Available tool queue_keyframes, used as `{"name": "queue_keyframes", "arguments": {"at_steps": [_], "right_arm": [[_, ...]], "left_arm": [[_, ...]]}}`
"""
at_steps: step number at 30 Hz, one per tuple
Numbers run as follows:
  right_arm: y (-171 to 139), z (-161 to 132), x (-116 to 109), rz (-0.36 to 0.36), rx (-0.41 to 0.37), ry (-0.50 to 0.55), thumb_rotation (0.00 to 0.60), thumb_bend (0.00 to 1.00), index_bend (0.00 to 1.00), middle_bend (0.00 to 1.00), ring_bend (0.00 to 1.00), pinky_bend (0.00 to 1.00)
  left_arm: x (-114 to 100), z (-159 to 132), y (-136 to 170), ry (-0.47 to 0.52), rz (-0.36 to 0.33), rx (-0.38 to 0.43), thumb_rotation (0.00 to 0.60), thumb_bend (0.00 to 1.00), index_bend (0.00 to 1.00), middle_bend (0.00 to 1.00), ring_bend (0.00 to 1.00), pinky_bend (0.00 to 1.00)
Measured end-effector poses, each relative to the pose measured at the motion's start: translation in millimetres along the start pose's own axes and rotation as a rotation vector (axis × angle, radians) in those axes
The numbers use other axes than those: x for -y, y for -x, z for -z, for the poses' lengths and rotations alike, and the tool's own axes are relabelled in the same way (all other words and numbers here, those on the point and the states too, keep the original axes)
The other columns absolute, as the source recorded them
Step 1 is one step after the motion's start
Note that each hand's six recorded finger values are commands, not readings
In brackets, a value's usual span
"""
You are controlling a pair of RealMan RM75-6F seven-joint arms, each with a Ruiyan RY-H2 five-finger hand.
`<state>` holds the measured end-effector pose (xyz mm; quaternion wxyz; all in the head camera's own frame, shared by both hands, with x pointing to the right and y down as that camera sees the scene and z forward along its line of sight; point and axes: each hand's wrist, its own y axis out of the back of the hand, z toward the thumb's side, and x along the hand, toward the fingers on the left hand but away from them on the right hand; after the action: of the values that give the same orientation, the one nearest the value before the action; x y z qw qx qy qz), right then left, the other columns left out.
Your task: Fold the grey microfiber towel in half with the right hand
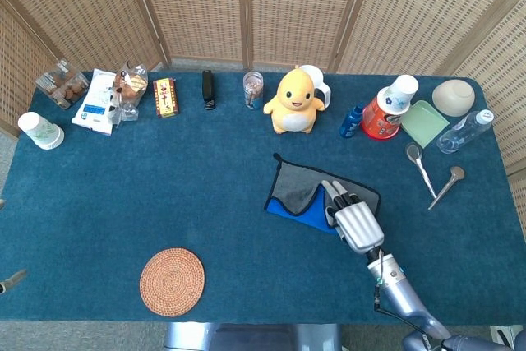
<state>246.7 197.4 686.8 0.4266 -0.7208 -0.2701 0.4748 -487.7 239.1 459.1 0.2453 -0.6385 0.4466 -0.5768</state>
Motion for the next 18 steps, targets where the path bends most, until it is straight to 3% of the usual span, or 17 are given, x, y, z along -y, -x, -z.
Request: {"name": "queue_keyframes", "arguments": {"at_steps": [18], "right_arm": [[7, 23, -10, -0.006, 0.108, 0.277, 0.600, 0.56, 0.62, 0.04, 0.00, 0.37]], "left_arm": [[-1, 0, 0, 0.001, -0.002, -0.002, 0.600, 0.13, 0.00, 0.00, 0.00, 0.00]]}}
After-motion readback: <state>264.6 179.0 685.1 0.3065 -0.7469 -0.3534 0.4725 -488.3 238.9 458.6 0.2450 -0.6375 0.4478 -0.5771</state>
